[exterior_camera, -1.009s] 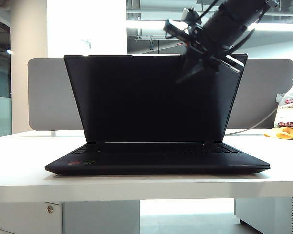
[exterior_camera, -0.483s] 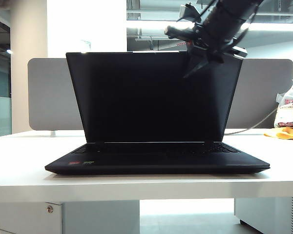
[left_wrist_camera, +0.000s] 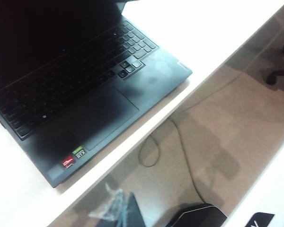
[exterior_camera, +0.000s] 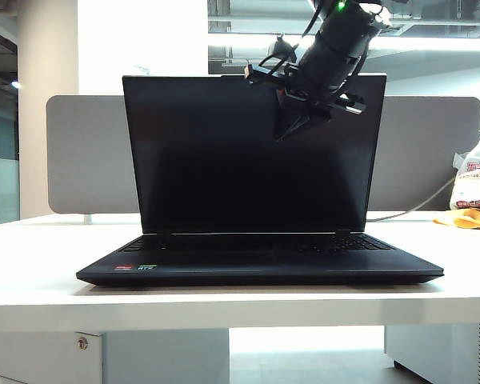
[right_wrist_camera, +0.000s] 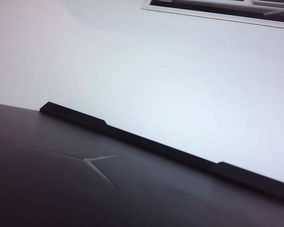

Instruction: Open the lid of the laptop and use the keypad to enter the password "123".

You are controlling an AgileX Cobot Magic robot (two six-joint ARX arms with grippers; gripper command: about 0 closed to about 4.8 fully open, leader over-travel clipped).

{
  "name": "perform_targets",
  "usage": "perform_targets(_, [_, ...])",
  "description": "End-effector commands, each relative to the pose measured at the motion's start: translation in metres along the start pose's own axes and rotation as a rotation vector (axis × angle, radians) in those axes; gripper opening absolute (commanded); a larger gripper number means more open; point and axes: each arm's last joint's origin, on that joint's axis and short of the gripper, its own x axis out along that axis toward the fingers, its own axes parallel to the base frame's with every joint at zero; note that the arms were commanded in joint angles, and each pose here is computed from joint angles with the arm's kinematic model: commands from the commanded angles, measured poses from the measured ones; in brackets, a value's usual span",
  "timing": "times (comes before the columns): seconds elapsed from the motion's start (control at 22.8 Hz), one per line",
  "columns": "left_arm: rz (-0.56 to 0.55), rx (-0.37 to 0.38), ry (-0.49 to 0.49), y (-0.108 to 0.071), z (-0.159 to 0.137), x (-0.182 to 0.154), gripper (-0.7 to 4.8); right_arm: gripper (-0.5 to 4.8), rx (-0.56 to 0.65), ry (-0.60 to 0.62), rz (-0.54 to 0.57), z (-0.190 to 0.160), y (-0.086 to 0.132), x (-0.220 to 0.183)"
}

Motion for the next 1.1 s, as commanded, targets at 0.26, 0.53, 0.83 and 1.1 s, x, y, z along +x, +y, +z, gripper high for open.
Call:
perform_targets(0.26, [0.015, 0.005, -0.045, 0.0, 0.005, -0.002, -0.04, -0.09, 0.02, -0.159, -0.058, 0.045, -0.024, 0.0])
perform_targets(0.53, [0.015, 0.005, -0.054, 0.0, 0.006, -0.002, -0.04, -0.09, 0.013, -0.175, -0.06, 0.052, -0.028, 0.006])
perform_targets(0.83, [0.015, 0.005, -0.055, 0.0, 0.006, -0.002, -0.04, -0.09, 0.014, -0.144, -0.045, 0.052, -0.028, 0.013])
perform_targets(1.1, [0.06, 0.027, -0.068, 0.001, 0.007, -0.002, -0.04, -0.09, 0.002, 0.088, 0.036, 0.037, -0.024, -0.003])
